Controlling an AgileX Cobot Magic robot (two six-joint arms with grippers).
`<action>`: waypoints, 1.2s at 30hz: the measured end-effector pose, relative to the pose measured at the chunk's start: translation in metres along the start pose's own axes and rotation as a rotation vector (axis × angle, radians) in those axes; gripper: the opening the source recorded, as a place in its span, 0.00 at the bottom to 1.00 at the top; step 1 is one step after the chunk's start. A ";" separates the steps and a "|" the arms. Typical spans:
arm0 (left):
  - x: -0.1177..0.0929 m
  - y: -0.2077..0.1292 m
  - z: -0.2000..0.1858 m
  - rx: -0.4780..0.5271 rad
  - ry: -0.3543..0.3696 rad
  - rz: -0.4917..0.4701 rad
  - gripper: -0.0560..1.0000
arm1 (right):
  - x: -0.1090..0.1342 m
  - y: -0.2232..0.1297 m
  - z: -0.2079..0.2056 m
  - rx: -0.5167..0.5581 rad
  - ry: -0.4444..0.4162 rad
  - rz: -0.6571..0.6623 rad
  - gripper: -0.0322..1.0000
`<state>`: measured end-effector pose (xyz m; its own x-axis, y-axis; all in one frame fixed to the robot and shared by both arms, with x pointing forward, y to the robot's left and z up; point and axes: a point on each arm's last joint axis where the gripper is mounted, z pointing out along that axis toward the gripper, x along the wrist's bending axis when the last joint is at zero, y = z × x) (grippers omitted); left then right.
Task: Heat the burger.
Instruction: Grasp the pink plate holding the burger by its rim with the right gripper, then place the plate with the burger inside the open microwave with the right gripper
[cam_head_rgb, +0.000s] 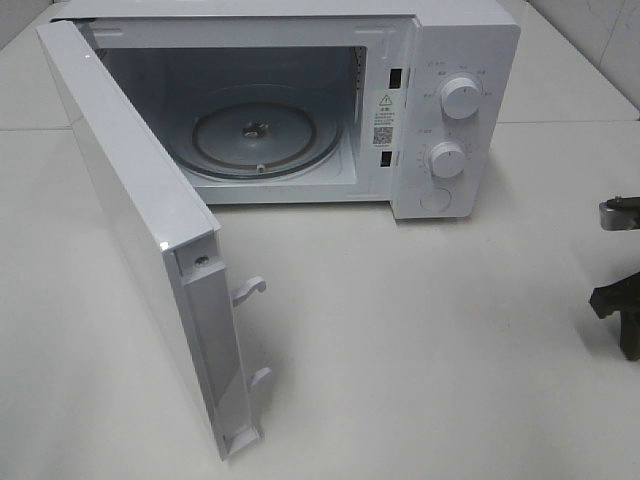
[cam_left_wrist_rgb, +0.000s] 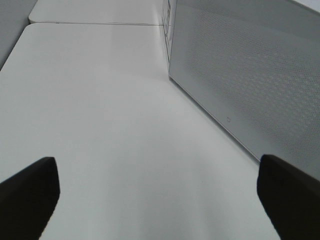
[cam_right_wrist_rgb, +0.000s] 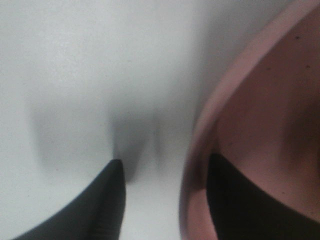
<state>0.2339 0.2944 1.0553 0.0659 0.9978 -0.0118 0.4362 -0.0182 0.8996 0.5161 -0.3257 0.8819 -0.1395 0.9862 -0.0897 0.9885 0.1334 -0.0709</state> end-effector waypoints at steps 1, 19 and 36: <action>0.000 0.000 0.000 0.000 0.000 0.000 1.00 | 0.000 0.000 0.000 0.004 0.000 -0.013 0.35; 0.000 0.000 0.000 0.000 0.000 0.000 1.00 | -0.001 0.000 -0.002 0.010 -0.002 0.019 0.08; 0.000 0.000 0.000 0.000 0.000 0.000 1.00 | 0.024 0.001 -0.018 -0.019 -0.077 -0.047 0.03</action>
<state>0.2339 0.2944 1.0553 0.0659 0.9978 -0.0118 0.4362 -0.0182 0.8996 0.5152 -0.2999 0.8980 -0.1891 0.9684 -0.1625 0.9816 0.1821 -0.0576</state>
